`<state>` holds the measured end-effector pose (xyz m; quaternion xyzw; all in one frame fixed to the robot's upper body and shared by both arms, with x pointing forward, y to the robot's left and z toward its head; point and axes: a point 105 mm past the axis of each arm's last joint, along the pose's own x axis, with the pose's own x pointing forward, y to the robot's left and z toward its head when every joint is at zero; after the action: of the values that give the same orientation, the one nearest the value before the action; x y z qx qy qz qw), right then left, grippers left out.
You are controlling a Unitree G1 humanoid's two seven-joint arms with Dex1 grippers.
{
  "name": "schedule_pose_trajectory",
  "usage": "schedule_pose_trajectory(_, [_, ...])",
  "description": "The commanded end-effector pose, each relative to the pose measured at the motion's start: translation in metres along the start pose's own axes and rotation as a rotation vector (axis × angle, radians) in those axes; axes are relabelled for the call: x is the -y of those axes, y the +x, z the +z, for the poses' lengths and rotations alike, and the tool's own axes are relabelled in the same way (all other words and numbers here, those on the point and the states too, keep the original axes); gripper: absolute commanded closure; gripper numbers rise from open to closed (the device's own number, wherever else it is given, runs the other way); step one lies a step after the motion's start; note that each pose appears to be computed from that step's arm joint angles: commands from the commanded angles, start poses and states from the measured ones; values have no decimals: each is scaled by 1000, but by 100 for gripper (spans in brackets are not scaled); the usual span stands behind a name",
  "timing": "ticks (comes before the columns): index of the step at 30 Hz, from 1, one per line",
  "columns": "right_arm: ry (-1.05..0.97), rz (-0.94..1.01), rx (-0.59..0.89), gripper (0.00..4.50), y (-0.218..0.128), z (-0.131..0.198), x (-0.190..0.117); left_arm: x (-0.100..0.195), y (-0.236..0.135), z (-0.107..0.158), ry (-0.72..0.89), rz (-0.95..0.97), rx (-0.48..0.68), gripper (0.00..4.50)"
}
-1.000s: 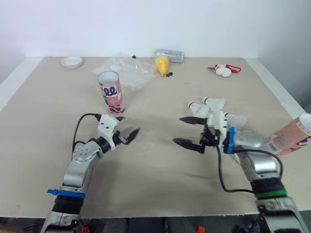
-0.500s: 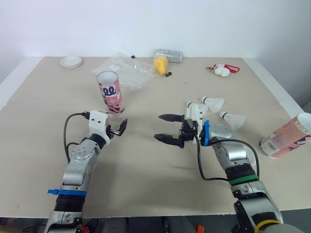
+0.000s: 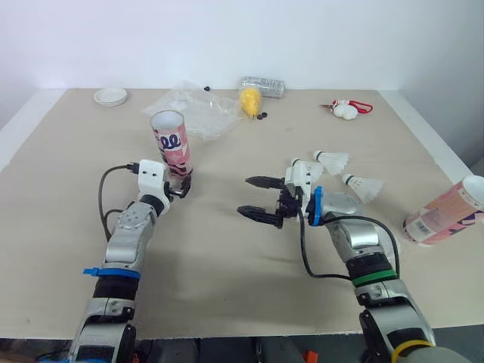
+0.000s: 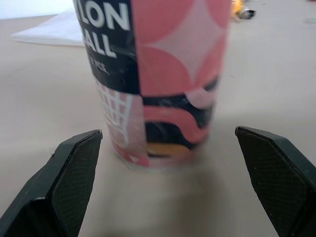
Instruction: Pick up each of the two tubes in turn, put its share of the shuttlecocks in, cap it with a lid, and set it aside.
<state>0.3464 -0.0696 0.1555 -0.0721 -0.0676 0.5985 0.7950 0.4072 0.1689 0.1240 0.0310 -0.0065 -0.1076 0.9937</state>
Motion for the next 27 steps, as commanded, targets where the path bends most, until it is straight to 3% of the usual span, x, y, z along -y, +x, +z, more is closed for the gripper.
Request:
schedule_pose_trajectory(1, [-47, -58, 50, 5, 0, 17, 13, -6, 6, 11, 31, 17, 40, 0])
schedule_pose_trajectory(10, [-63, -198, -23, 5, 3, 8, 31, -13, 20, 7, 33, 13, 25, 0])
schedule_pose_trajectory(27, [-49, -207, -36, 5, 3, 6, 26, -11, 40, 7, 29, -58, 19, 0])
